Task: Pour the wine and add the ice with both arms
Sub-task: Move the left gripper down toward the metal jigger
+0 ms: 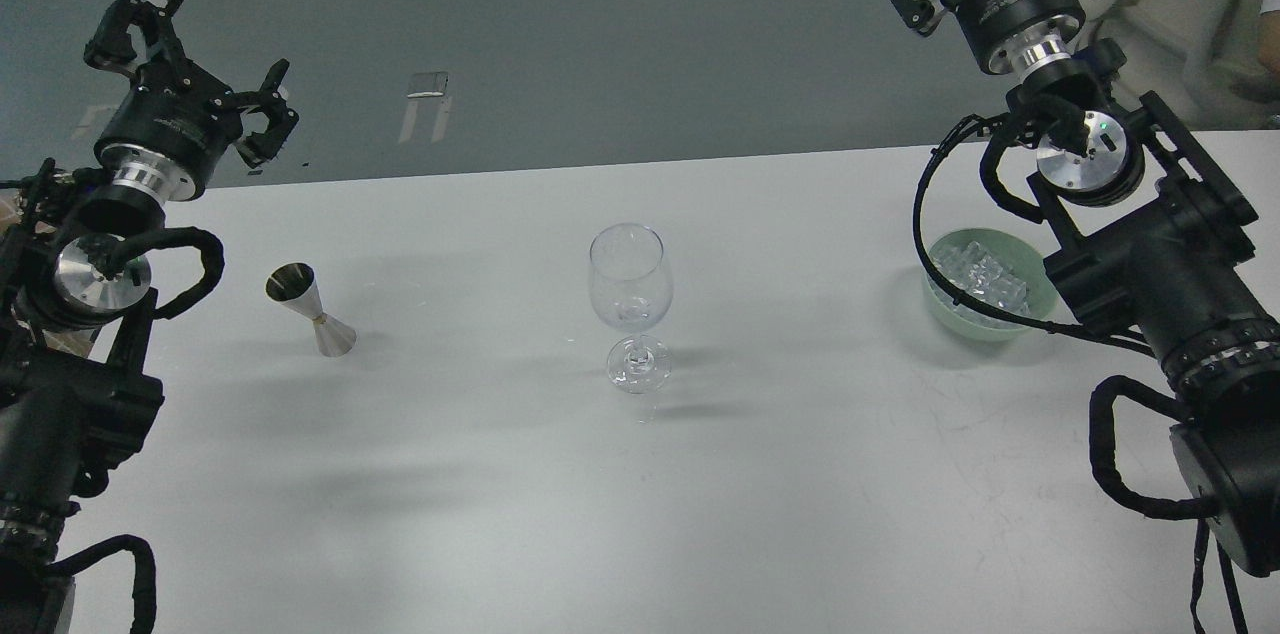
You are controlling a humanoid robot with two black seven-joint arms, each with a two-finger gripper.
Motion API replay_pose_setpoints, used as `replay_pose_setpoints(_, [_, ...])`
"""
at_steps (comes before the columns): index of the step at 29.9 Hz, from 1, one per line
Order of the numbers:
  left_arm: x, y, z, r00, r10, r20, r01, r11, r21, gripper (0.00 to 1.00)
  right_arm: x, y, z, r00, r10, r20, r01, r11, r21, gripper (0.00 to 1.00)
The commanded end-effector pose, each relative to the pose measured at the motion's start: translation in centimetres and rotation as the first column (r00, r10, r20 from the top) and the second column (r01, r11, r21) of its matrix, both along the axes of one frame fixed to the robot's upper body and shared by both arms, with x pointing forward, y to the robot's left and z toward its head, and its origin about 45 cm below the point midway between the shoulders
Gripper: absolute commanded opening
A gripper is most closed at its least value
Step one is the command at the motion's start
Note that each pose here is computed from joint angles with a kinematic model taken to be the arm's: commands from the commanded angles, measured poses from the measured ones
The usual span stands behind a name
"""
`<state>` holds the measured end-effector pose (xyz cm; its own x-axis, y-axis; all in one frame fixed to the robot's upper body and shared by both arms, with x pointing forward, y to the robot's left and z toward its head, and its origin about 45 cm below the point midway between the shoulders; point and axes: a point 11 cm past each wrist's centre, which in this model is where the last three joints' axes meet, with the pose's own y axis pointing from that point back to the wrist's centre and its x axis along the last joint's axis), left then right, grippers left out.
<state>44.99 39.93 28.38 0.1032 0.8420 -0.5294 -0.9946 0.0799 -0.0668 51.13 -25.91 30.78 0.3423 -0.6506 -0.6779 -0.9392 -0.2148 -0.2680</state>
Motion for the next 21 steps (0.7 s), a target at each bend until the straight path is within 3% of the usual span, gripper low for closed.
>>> replay_pose_setpoints(1, [0.0, 0.6, -0.5, 0.998, 0.047, -0.031, -0.047, 0.999, -0.004, 0.98, -0.1, 0.0, -0.3, 1.000, 0.002, -0.004, -0.002, 1.000, -0.003, 1.00])
replay_pose_setpoints(5, [-0.2, 0.2, -1.1, 0.999, 0.033, -0.038, -0.033, 0.999, 0.002, 0.98, -0.2, 0.0, -0.6, 1.000, 0.002, -0.011, -0.002, 1.000, -0.007, 1.00])
replay_pose_setpoints(10, [-0.5, -1.9, -0.1, 0.995, -0.098, 0.022, 0.097, 0.994, 0.046, 0.98, -0.5, -0.1, -1.6, 1.000, 0.001, -0.026, -0.001, 1.000, -0.006, 1.00])
replay_pose_setpoints(21, [-5.5, -1.9, 1.2, 0.977, -0.205, 0.064, 0.192, 0.966, 0.173, 0.98, -1.7, -1.6, -4.0, 0.998, -0.020, -0.064, 0.019, 1.000, -0.007, 1.00])
